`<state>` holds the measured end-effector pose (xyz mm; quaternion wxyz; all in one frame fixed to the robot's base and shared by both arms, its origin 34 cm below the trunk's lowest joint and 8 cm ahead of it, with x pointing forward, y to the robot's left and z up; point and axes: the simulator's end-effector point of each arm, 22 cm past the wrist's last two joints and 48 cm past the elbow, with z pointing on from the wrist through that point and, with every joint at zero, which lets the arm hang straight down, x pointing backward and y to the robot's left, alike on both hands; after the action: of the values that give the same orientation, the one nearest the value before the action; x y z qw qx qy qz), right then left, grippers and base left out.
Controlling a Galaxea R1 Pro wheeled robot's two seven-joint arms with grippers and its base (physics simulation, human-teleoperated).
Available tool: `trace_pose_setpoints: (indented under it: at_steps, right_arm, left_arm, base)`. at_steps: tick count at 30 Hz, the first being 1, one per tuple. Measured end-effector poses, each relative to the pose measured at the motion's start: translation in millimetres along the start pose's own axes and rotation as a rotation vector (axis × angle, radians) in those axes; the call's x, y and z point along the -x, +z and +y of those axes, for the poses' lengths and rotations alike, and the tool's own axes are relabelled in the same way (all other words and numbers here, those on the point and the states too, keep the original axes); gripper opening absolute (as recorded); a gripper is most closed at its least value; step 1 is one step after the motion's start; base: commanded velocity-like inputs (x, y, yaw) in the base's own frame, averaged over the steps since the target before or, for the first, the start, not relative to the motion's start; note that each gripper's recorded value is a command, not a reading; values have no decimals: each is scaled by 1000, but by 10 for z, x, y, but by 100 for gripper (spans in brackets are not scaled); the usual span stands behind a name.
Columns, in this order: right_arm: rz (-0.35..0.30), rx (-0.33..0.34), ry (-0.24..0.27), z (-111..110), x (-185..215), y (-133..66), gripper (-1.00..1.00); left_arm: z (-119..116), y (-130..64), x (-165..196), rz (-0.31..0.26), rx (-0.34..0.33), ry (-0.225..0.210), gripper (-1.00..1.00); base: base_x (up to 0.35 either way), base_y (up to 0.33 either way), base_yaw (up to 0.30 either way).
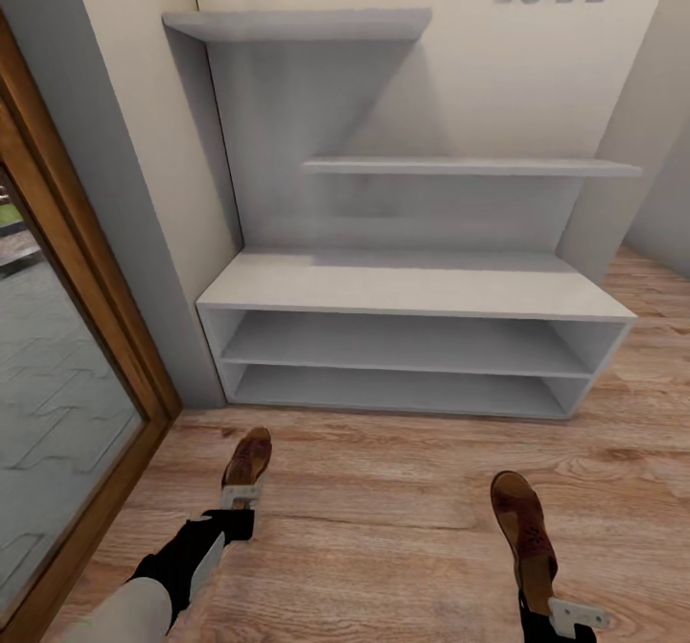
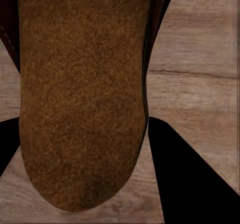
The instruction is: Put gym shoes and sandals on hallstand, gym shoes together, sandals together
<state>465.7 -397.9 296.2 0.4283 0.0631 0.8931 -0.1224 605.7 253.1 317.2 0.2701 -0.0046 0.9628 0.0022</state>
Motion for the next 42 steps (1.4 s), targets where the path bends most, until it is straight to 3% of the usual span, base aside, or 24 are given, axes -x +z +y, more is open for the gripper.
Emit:
trace_pose_setpoints:
  at_steps: [5,7,18,23,30,42]
  right_arm:
    - [2,1,3,12,-9,-4,-100]
    - [2,2,3,17,-9,-5,-100]
    - [1,3,3,19,-6,-3,-100]
    - [0,1,5,15,-1,-2,-100]
    - [0,0,6,15,0,-1,-100]
    - [-1,0,6,15,2,-3,-100]
  left_arm:
    - [-46,-43,547,-1,30,1,-100]
    - [-43,-96,861,-11,73,2,-100]
    - [-39,-219,1344,-71,110,21,-100]
    - [-48,-386,1729,-115,111,20,-100]
    - [-47,-466,1741,-65,112,27,-100]
    - [-102,-482,1736,-60,120,72,-100]
  base:
    - [0,0,0]
    - [0,0,0]
    - [0,0,0]
    - [0,0,0]
    - [0,0,0]
    - [115,0,0]
